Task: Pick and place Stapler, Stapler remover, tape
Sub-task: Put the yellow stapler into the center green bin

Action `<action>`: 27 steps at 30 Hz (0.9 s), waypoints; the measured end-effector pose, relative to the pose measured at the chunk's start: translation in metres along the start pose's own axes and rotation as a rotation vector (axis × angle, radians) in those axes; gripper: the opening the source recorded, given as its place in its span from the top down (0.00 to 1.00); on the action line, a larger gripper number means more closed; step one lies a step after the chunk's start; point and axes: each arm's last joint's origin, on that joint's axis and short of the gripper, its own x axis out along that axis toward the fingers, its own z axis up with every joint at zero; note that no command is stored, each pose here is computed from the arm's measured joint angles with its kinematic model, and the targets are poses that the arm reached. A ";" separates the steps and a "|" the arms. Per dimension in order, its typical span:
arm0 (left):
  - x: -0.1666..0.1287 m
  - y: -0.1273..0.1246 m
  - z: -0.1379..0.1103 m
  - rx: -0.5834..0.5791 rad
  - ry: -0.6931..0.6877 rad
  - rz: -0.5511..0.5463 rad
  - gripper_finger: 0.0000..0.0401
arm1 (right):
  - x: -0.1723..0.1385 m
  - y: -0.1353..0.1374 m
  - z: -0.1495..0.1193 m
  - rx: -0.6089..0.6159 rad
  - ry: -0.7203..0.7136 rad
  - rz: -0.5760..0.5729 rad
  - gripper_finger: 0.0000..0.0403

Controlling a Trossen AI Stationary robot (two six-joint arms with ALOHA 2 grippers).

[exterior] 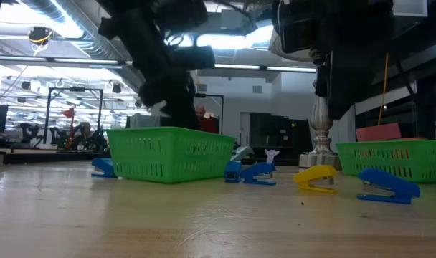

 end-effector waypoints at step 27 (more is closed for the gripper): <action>-0.174 0.028 -0.024 -0.179 -0.587 -0.160 0.85 | 0.037 -0.011 0.004 0.210 -0.070 -0.169 0.54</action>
